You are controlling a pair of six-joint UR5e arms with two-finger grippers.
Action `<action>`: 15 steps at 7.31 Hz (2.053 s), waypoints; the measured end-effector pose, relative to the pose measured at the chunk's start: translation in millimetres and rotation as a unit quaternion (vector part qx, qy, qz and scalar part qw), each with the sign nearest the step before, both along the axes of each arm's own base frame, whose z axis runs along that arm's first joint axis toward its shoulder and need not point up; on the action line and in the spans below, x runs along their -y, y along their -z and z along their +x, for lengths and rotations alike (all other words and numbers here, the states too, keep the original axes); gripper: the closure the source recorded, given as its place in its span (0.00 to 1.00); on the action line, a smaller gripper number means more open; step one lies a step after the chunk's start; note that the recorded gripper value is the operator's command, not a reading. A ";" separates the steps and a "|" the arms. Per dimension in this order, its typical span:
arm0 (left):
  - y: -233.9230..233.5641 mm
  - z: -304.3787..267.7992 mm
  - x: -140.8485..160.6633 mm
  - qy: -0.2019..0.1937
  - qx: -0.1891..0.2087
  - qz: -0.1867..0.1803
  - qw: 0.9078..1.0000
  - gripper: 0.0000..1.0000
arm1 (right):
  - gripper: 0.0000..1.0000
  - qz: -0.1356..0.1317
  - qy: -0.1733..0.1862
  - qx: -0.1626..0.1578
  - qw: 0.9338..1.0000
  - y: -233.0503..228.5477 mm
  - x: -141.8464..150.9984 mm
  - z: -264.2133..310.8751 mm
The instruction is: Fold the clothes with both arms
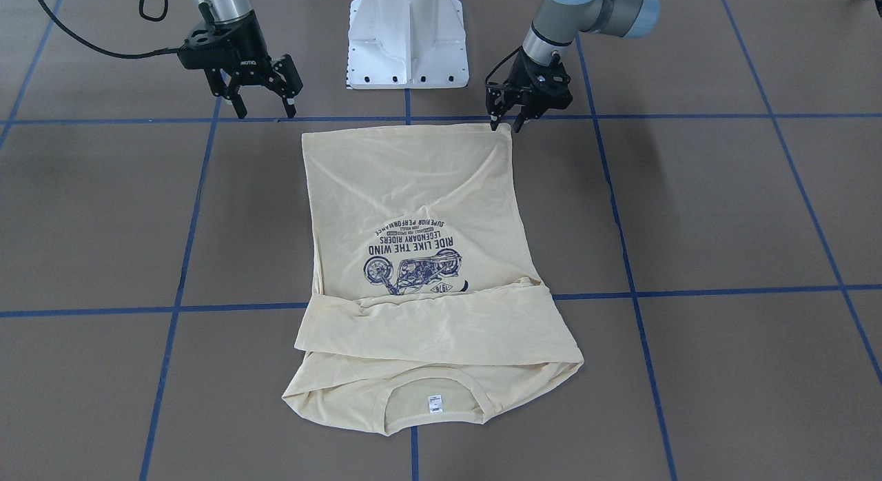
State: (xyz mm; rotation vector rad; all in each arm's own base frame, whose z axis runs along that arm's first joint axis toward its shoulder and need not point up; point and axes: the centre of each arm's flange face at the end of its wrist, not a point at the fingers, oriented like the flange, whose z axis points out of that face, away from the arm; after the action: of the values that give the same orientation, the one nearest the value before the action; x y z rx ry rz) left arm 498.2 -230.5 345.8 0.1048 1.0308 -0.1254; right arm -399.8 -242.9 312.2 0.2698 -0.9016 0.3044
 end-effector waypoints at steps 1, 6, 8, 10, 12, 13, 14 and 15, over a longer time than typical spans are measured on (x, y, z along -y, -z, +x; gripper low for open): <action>-1.7 1.2 -1.4 -0.001 0.002 0.000 1.000 0.47 | 0.01 0.001 0.000 0.000 1.000 0.0 -1.5 -1.0; -4.2 7.9 -6.7 -0.003 0.004 -0.009 1.000 1.00 | 0.01 0.003 0.000 0.000 1.000 0.2 -4.2 -2.8; -3.7 9.1 -9.0 -0.001 0.002 -0.015 1.000 1.00 | 0.00 0.004 -0.001 0.000 1.000 0.5 -3.8 -2.8; -2.9 7.3 -9.1 -0.001 0.001 -0.016 1.000 1.00 | 0.02 0.005 -0.001 -0.001 1.000 -0.4 -5.6 -5.0; 3.2 4.6 -8.9 0.000 -0.005 -0.015 1.000 1.00 | 0.02 0.003 -0.013 -0.001 1.000 -2.9 -12.2 -27.4; 6.9 3.2 -9.0 0.000 -0.009 -0.014 1.000 1.00 | 0.02 0.001 -0.020 0.000 1.000 -4.4 -15.6 -47.5; 11.1 1.0 -9.4 0.000 -0.013 -0.014 1.000 1.00 | 0.07 0.003 -0.019 -0.005 1.000 -8.2 -22.2 -62.7; 13.7 -0.4 -9.7 0.000 -0.016 -0.013 1.000 1.00 | 0.12 0.009 -0.018 -0.010 1.000 -12.8 -30.9 -73.3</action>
State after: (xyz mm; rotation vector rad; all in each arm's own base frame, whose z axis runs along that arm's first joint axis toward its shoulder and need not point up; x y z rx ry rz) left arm 497.8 -220.8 332.1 0.0782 1.0612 -0.1408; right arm -473.0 -212.0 325.0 0.3045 -0.8802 0.3260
